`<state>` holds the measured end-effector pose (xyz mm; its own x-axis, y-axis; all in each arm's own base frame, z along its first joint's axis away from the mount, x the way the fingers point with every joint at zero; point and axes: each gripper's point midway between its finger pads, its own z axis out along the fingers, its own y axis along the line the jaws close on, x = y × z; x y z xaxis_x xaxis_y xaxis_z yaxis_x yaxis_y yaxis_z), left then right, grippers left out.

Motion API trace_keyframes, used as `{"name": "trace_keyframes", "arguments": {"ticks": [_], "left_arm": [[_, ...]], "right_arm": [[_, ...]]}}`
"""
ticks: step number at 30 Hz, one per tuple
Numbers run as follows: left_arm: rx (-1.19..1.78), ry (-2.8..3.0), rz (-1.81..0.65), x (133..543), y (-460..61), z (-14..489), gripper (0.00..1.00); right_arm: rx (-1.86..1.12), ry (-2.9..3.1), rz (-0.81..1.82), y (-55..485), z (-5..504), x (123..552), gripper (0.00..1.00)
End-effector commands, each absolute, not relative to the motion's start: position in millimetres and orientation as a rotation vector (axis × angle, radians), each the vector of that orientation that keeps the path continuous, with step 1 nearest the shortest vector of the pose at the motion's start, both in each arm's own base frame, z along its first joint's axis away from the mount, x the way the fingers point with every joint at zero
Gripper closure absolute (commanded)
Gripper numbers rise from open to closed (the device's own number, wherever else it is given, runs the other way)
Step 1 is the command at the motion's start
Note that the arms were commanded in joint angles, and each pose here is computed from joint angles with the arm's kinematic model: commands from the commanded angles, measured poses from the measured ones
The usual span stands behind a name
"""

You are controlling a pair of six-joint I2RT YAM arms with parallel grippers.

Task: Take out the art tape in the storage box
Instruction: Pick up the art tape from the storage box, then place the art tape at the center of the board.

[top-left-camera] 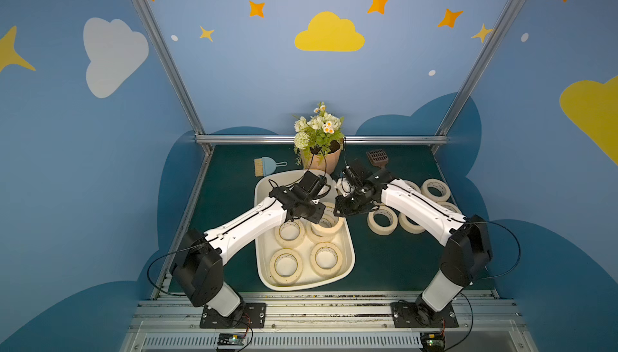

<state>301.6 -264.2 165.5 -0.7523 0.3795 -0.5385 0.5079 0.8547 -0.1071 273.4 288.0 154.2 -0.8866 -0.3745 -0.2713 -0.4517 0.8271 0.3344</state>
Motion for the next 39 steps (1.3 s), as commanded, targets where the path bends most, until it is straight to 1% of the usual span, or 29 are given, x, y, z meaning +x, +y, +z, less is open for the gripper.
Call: {"name": "trace_keyframes", "arguments": {"ticks": [1, 2, 3, 4, 6, 7, 11, 15, 20, 24, 27, 30, 34, 37, 39], "left_arm": [[0.639, 2.408, -0.475, 298.7, -278.4, 199.7, 0.74], [0.640, 2.400, -0.484, 297.4, -278.6, 200.9, 0.69], [0.636, 2.388, -0.491, 296.7, -277.7, 202.2, 0.55], [0.635, 2.369, -0.501, 294.9, -277.1, 205.1, 0.37], [0.629, 2.317, -0.524, 291.3, -274.8, 212.9, 0.07], [0.625, 2.288, -0.530, 289.1, -271.9, 216.0, 0.00], [0.579, 2.209, -0.527, 279.7, -252.8, 231.5, 0.00], [0.517, 2.236, -0.481, 269.9, -226.0, 225.3, 0.00], [0.449, 2.320, -0.461, 263.5, -203.5, 196.5, 0.02], [0.431, 2.378, -0.448, 266.1, -201.2, 173.0, 0.07], [0.442, 2.407, -0.440, 272.8, -206.2, 159.7, 0.08], [0.455, 2.415, -0.480, 279.5, -217.1, 156.4, 0.09], [0.468, 2.426, -0.498, 286.5, -226.2, 154.5, 0.11], [0.476, 2.446, -0.498, 287.6, -228.8, 151.7, 0.12], [0.478, 2.459, -0.491, 287.4, -228.4, 149.4, 0.13]], "right_arm": [[-0.648, 2.754, 0.639, 299.2, 169.4, 281.1, 0.95], [-0.645, 2.752, 0.637, 298.4, 170.4, 281.8, 1.00], [-0.644, 2.749, 0.629, 297.2, 171.7, 282.7, 1.00], [-0.641, 2.747, 0.619, 295.5, 173.6, 283.9, 1.00], [-0.636, 2.744, 0.589, 289.9, 177.8, 286.8, 1.00], [-0.624, 2.741, 0.576, 285.9, 181.1, 289.5, 1.00], [-0.552, 2.734, 0.525, 259.9, 193.6, 301.2, 1.00], [-0.407, 2.754, 0.393, 205.0, 195.5, 316.6, 1.00], [-0.271, 2.821, 0.107, 127.2, 172.3, 324.3, 1.00], [-0.272, 2.896, -0.030, 102.6, 141.1, 322.0, 1.00], [-0.288, 2.932, -0.047, 104.9, 118.6, 324.7, 1.00], [-0.331, 2.946, -0.048, 120.7, 103.5, 326.7, 1.00], [-0.455, 2.941, -0.019, 160.5, 94.4, 321.9, 1.00], [-0.524, 2.937, 0.063, 192.2, 91.9, 313.9, 1.00], [-0.539, 2.941, 0.108, 203.8, 89.6, 310.0, 1.00]]}}
